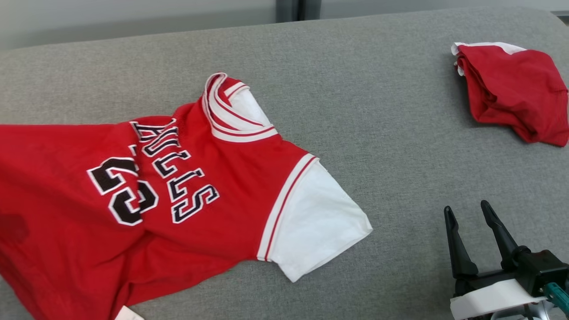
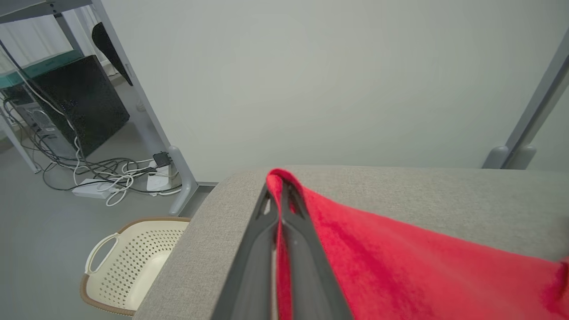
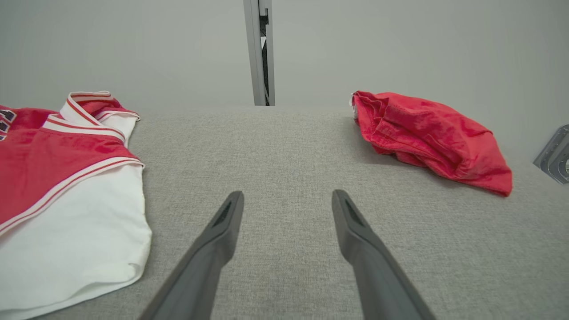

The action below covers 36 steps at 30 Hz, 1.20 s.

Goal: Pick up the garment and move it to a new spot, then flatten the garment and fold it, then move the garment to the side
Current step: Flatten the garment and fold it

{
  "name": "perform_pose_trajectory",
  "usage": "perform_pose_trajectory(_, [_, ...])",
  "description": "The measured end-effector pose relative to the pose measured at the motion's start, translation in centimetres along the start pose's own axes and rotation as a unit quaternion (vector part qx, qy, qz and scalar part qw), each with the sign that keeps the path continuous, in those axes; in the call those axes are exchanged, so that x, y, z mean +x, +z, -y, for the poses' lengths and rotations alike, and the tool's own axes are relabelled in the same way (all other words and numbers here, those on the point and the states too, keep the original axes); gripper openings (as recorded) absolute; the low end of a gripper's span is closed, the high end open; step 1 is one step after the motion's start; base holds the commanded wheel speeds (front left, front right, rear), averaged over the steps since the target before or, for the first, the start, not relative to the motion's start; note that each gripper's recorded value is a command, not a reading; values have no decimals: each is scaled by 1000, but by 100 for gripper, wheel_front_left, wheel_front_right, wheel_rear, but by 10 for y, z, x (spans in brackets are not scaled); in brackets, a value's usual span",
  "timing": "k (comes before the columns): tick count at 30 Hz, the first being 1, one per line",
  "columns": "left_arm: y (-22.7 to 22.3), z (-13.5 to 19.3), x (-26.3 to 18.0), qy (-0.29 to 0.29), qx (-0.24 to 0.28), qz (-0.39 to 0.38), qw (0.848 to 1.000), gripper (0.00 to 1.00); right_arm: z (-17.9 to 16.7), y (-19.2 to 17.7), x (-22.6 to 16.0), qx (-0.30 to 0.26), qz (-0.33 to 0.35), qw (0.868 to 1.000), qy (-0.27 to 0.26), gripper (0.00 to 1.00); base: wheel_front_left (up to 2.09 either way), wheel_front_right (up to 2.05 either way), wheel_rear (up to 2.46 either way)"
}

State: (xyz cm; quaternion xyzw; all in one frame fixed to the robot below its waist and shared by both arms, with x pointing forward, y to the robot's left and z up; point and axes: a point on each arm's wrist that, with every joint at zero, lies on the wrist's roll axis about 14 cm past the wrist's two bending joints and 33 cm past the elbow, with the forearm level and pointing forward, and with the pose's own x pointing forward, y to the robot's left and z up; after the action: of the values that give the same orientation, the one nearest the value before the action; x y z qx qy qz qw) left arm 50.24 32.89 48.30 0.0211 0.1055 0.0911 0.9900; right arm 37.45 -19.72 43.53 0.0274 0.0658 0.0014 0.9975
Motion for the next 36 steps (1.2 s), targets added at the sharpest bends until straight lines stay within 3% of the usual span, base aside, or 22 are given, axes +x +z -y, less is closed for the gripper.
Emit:
perform_pose_trajectory(1, [-3,-3,3,4,4,-7,1000,28,2,-1,-1,0,-2,1000,-3,100,0,0,0])
perform_pose_trajectory(2, [-8,-4,5,5,8,-15,1000,38,3,-2,-2,1,-3,1000,-4,100,0,0,0])
perform_pose_trajectory(5, [-14,-8,11,12,17,-25,999,47,5,-3,-3,4,-6,1000,-10,100,0,0,0])
perform_pose_trajectory(6, [-16,-10,13,17,18,-29,999,93,6,-4,-3,4,-6,1000,-10,100,0,0,0])
perform_pose_trajectory(7, [-18,-13,13,21,19,-31,999,100,5,-3,-3,5,-5,1000,-10,100,0,0,0])
perform_pose_trajectory(16, [5,-36,-1,47,26,34,998,100,9,9,-7,8,14,1000,-15,100,0,0,0])
perform_pose_trajectory(22, [22,-35,-36,55,-11,87,995,100,11,21,-12,6,33,999,-17,100,0,0,0])
perform_pose_trajectory(36, [-45,-33,-102,25,-60,-28,997,100,-19,41,-7,-11,64,997,31,100,0,0,0])
